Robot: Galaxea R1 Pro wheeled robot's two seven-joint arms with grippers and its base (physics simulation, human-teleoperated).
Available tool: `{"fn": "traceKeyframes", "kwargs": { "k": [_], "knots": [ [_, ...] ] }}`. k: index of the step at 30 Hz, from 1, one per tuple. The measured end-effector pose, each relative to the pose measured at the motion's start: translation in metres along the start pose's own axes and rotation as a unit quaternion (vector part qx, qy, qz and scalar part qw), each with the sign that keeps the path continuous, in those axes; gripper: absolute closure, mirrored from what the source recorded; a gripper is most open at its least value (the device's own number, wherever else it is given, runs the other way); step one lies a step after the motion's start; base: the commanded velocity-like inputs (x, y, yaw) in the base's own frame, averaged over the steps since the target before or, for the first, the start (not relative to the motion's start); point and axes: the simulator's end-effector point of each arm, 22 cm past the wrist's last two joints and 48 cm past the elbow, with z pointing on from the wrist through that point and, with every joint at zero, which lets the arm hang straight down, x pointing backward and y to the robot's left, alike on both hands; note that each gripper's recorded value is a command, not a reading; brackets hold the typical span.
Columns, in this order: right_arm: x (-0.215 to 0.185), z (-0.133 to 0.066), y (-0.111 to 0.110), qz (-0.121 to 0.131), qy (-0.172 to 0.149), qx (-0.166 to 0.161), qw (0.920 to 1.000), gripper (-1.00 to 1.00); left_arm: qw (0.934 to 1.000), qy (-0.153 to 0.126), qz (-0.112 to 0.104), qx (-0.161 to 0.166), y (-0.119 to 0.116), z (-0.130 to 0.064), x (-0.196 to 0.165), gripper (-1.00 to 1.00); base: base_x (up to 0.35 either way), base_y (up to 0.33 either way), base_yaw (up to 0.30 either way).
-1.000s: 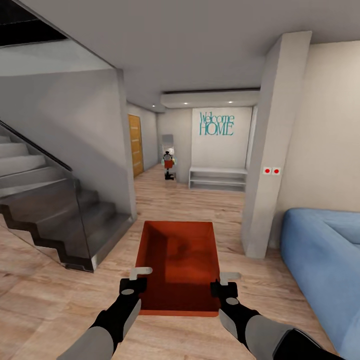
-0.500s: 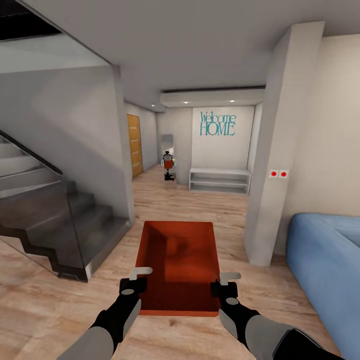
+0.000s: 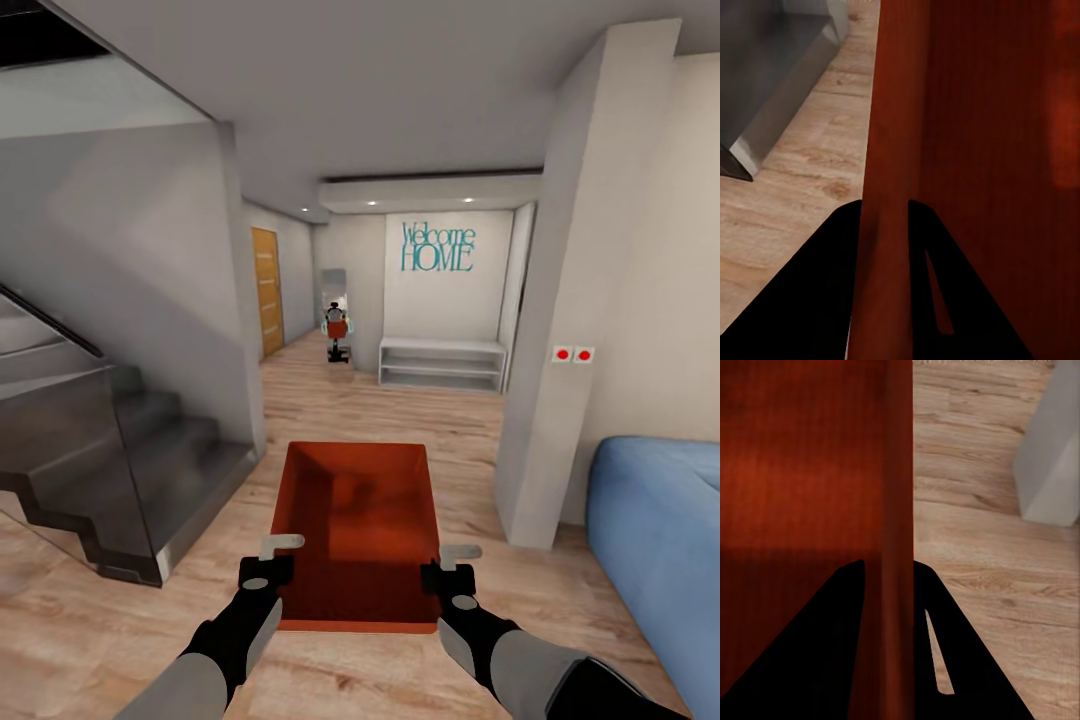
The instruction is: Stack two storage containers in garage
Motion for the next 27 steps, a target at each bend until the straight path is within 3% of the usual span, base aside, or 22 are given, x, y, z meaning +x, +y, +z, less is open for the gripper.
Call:
{"fn": "traceKeyframes", "kwargs": {
  "k": [27],
  "knots": [
    [0.0,0.0,-0.0001,0.0,0.0,0.0,1.0,1.0,1.0,0.0,0.0,0.0,-0.0001,0.0,0.0,1.0,0.321,0.0,0.0]
  ]
}}
